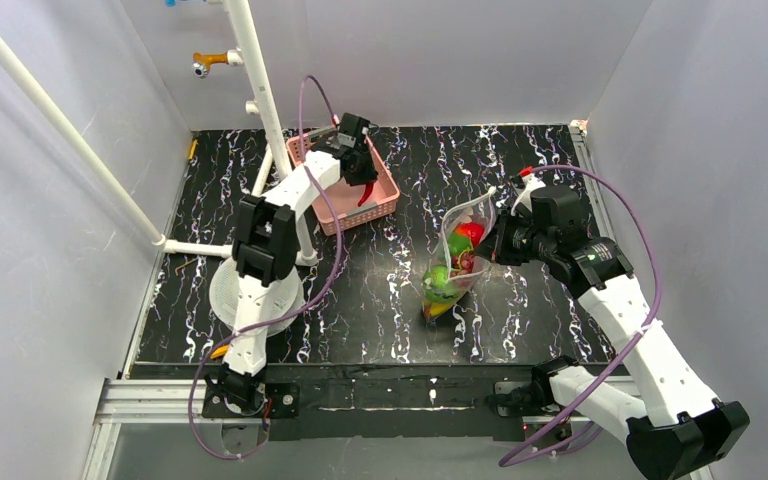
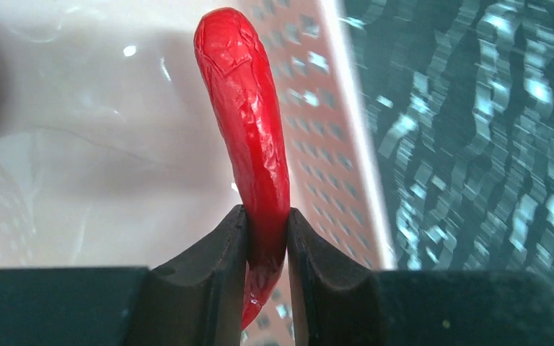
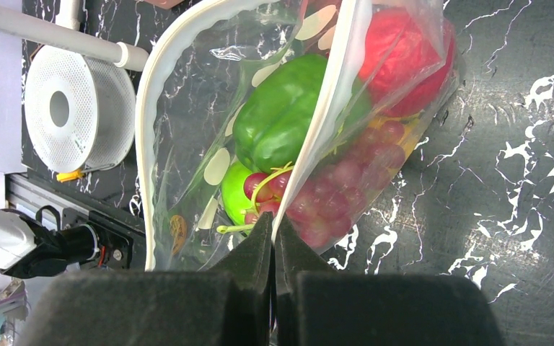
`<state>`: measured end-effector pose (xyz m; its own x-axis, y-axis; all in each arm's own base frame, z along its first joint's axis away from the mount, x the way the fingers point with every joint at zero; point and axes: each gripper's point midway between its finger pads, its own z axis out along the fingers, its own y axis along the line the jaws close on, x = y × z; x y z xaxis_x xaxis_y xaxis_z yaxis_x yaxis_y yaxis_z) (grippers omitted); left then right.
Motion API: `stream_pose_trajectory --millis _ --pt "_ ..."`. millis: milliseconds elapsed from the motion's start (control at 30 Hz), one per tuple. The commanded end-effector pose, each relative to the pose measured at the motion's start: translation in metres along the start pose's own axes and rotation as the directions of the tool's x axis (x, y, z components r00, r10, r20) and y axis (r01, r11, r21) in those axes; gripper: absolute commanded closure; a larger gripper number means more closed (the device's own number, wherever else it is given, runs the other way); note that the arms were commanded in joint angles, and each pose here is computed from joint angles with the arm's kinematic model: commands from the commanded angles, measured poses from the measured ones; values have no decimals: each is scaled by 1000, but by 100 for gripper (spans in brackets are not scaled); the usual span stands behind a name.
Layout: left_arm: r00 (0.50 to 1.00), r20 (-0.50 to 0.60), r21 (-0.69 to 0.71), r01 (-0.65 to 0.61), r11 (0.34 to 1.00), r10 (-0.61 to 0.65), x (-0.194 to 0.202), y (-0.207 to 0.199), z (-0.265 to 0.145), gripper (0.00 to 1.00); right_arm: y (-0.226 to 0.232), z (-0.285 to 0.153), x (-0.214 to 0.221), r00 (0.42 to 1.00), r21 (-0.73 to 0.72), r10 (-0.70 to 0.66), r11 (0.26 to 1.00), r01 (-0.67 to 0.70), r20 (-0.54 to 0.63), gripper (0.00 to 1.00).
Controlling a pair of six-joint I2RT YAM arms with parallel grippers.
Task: Place the food in the zip-top bag and seal the zipper
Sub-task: Pick up the fake vegetable from the bin, then place the fake vegetable in the zipper food storage bag.
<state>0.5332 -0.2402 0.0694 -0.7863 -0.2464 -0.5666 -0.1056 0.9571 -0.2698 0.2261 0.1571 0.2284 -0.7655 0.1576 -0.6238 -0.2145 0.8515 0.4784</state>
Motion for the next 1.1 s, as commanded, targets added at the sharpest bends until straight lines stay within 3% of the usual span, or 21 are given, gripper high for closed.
stream_pose_trajectory --millis 0,233,533,733,933,1067 --pt "997 61 332 -69 941 52 -42 -58 -132 90 13 -14 -23 996 -40 -19 999 22 89 99" --pt "986 -136 666 21 745 93 11 -95 -241 90 19 -12 -30 992 -72 -21 997 30 125 99" --pt "941 -278 874 164 457 194 79 -92 -368 90 40 -2 -44 991 -162 -22 986 44 133 99" --pt "905 -349 889 237 391 243 114 -98 -400 92 57 8 -50 990 -190 -41 979 66 131 99" --pt "860 -467 839 357 410 206 139 -120 -398 94 71 14 -49 989 -199 -44 977 72 144 99" --pt "789 -602 752 507 422 122 144 -128 -384 93 81 14 -47 986 -205 -52 975 85 161 99"
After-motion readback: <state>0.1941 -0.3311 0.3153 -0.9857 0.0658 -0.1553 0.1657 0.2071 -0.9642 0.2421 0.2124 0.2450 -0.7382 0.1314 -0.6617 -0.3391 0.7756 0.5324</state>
